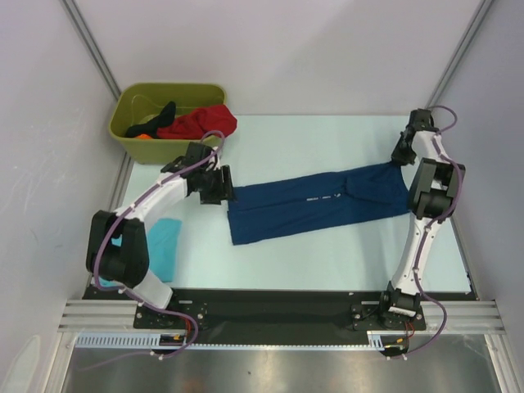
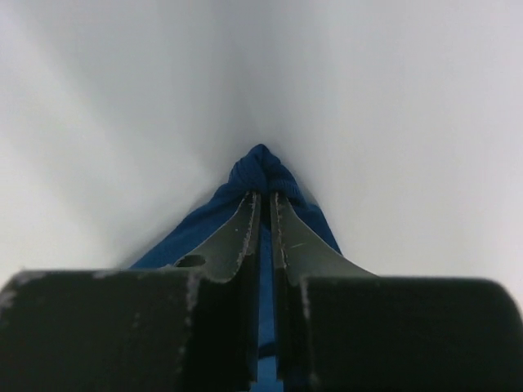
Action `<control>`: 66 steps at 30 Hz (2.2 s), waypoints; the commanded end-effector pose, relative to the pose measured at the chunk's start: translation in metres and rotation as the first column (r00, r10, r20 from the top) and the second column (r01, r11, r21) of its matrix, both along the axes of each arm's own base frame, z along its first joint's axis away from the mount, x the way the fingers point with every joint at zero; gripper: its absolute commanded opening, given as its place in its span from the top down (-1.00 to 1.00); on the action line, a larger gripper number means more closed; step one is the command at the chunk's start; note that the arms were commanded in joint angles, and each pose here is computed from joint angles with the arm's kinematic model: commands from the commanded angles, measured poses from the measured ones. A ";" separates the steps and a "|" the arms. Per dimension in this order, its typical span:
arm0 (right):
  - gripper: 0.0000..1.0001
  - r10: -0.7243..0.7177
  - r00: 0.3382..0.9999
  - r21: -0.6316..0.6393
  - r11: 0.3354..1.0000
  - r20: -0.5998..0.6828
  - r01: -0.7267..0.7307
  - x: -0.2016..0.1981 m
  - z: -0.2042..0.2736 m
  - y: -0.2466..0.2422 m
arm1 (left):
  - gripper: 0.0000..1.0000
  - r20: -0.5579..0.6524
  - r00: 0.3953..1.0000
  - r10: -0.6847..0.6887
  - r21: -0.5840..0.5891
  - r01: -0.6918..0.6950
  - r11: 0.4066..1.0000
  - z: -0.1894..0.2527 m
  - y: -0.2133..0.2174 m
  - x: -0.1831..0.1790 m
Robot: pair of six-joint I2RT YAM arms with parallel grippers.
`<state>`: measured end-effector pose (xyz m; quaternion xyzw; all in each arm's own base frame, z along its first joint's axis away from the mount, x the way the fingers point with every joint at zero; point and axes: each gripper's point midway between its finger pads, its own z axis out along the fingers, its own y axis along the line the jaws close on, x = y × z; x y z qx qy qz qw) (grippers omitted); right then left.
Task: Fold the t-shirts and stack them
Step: Fold the tshirt
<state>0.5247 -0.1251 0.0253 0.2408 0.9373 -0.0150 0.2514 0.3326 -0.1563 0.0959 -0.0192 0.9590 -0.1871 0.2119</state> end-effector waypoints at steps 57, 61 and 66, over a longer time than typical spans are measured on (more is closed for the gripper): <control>-0.03 -0.013 0.998 0.759 0.648 -0.060 0.054 -0.325 0.032 0.490 | -0.28 0.161 0.985 -0.060 -0.339 0.113 0.934 0.101 -0.031 -0.166; -0.06 -0.102 0.993 0.740 0.662 -0.067 0.117 -0.323 0.017 0.493 | -0.28 0.181 0.982 -0.051 -0.298 0.104 0.949 0.103 -0.029 -0.165; -0.05 -0.158 0.987 0.716 0.684 -0.039 0.138 -0.316 0.006 0.488 | -0.27 0.193 0.979 -0.072 -0.299 0.128 0.946 0.110 -0.036 -0.165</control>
